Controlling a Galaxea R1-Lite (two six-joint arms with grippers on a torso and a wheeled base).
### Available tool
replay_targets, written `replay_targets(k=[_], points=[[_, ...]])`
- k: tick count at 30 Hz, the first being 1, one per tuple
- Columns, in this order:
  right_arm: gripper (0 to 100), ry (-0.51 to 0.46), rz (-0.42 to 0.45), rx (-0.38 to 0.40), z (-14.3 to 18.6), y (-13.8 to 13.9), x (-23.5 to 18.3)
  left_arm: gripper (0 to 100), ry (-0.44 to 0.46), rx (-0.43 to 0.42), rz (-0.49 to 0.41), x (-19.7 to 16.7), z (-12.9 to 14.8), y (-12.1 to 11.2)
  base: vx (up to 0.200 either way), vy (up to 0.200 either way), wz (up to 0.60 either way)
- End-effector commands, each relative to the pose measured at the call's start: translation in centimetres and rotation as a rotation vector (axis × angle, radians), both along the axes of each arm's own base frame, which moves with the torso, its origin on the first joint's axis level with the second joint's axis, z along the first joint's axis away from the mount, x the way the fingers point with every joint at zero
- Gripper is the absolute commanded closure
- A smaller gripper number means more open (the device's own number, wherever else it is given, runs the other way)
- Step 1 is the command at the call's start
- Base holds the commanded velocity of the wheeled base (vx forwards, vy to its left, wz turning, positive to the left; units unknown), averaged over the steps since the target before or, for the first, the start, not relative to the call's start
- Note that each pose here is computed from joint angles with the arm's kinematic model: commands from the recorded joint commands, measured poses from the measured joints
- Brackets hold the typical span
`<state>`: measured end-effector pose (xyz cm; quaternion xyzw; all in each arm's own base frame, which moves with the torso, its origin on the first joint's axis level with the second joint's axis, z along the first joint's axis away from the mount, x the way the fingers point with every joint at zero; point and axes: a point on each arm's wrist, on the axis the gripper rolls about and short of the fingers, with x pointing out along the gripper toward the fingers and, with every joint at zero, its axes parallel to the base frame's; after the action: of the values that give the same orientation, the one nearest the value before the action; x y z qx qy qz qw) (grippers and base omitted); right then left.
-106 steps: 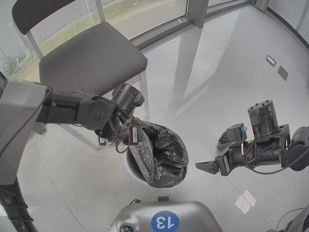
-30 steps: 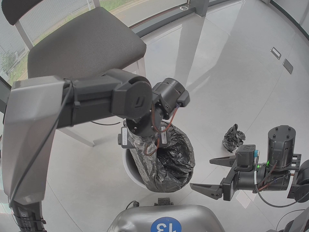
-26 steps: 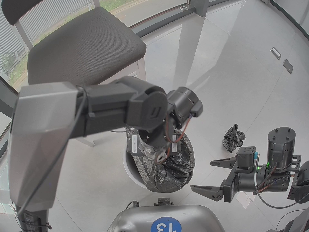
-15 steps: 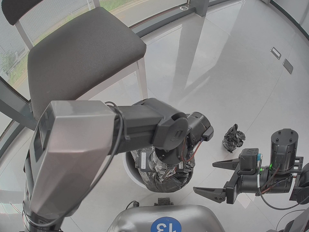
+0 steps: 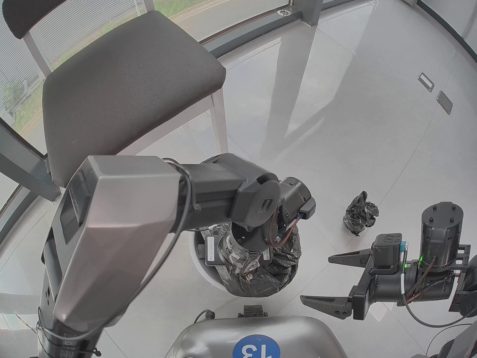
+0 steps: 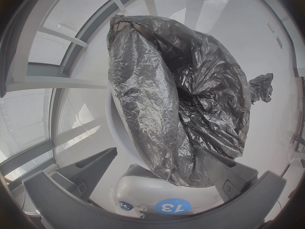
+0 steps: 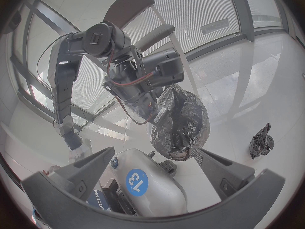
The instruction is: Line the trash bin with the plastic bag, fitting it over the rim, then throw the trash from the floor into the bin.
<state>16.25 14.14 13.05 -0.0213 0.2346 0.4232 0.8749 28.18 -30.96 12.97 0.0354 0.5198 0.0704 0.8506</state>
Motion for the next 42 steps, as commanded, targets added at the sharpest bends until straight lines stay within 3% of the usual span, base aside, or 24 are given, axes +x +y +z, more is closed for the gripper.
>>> replay_targets(k=[1,2,6,13,20,22,26,33,42], points=[[0,0.000,0.000,0.000,0.0,-0.1,0.0,0,0.014,0.016,0.001,0.3,-1.1,-0.3,0.000,0.000,0.00],[0,0.000,0.000,0.000,0.0,-0.1,0.0,100,0.014,0.016,0.001,0.3,-1.1,-0.3,0.000,0.000,0.00],[0,-0.005,0.008,0.010,0.0,-0.3,-0.3,100,0.036,0.041,-0.003,0.4,-2.3,-0.5,0.000,0.000,0.00],[0,0.000,0.028,0.017,-0.1,-0.3,-0.4,100,0.034,0.040,0.007,0.5,-1.7,0.0,0.000,0.000,0.00],[0,0.003,0.026,0.015,-0.1,-0.4,-0.4,100,0.040,0.051,0.011,-0.3,0.2,0.9,0.000,0.000,0.00],[0,0.004,0.022,0.015,-0.2,-0.4,-0.4,100,0.033,0.052,0.045,-1.4,2.5,2.0,0.000,0.000,0.00],[0,0.005,0.021,0.015,-0.2,-0.4,-0.3,100,0.039,0.049,0.067,-2.3,3.9,2.6,0.000,0.000,0.00],[0,0.006,0.021,0.014,-0.2,-0.5,-0.3,100,0.068,0.083,0.062,-2.9,2.6,2.9,0.000,0.000,0.00],[0,0.006,0.022,0.012,-0.2,-0.5,-0.3,100,0.029,0.041,0.052,-2.8,2.6,2.5,0.000,0.000,0.00]])
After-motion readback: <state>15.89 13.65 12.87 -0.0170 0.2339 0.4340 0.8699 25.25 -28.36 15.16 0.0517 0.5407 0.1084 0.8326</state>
